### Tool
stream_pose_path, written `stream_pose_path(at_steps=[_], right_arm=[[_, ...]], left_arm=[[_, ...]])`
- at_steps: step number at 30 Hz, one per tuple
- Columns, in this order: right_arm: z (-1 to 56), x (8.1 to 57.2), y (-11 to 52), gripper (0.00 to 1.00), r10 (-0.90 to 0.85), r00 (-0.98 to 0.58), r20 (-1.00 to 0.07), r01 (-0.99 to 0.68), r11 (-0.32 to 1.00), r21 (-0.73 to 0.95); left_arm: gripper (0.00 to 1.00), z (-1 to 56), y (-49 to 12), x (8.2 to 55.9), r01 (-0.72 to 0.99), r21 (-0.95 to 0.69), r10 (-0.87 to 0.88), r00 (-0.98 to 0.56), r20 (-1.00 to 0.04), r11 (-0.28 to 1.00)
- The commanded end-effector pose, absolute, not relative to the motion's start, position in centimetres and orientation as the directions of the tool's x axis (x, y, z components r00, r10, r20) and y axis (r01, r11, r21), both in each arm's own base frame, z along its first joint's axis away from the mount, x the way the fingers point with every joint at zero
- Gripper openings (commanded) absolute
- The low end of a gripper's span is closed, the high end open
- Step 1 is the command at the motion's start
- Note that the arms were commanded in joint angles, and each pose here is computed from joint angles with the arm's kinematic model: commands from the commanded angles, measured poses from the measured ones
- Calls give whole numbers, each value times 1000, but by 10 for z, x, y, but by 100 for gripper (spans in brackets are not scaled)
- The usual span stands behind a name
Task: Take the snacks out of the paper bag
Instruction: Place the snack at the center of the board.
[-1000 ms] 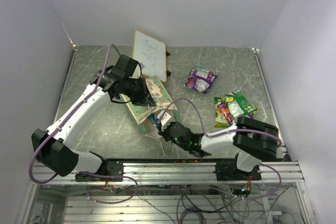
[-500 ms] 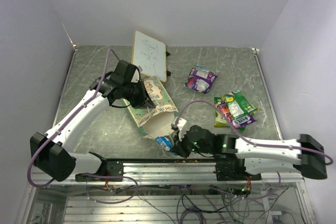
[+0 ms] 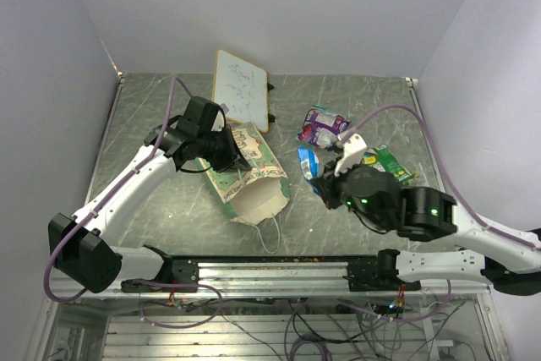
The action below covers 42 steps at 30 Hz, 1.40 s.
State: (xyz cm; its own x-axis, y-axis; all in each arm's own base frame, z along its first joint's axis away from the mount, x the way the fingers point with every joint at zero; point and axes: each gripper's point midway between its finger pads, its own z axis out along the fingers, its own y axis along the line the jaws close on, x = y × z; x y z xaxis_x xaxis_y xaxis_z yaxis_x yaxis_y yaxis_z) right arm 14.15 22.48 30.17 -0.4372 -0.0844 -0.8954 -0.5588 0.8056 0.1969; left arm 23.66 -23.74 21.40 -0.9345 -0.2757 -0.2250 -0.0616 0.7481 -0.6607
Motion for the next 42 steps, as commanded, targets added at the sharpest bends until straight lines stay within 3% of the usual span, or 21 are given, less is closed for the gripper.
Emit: stream_pose_path(at_steps=[1, 6, 9, 13, 16, 25, 34, 36, 42], right_arm=[[320, 213, 194, 0, -208, -226, -952, -288, 948, -139], [293, 305, 175, 0, -162, -364, -917, -170, 980, -106], [254, 336, 131, 0, -18, -512, -859, 92, 993, -76], [202, 335, 66, 0, 223, -609, -761, 410, 910, -62], [186, 323, 28, 0, 378, -565, -734, 547, 837, 10], [157, 297, -19, 0, 501, -488, -714, 694, 719, 30], [121, 291, -18, 0, 515, -506, -691, 704, 710, 13], [118, 284, -19, 5, 530, -506, -680, 717, 697, 10], [135, 270, -11, 53, 537, -517, -667, 676, 734, 67]], left_arm=[[7, 223, -241, 253, -56, -687, -314, -914, -257, 725], [7, 223, -245, 256, -63, -700, -325, -913, -247, 712], [7, 221, -245, 256, -66, -696, -323, -914, -245, 715], [7, 215, -244, 254, -75, -691, -323, -916, -237, 719], [7, 212, -245, 254, -80, -697, -326, -917, -228, 712], [7, 211, -248, 256, -66, -694, -305, -925, -228, 717], [7, 214, -254, 259, -35, -694, -266, -937, -228, 719], [7, 214, -254, 258, -32, -693, -260, -939, -227, 720], [7, 214, -251, 255, -20, -689, -248, -940, -233, 725]])
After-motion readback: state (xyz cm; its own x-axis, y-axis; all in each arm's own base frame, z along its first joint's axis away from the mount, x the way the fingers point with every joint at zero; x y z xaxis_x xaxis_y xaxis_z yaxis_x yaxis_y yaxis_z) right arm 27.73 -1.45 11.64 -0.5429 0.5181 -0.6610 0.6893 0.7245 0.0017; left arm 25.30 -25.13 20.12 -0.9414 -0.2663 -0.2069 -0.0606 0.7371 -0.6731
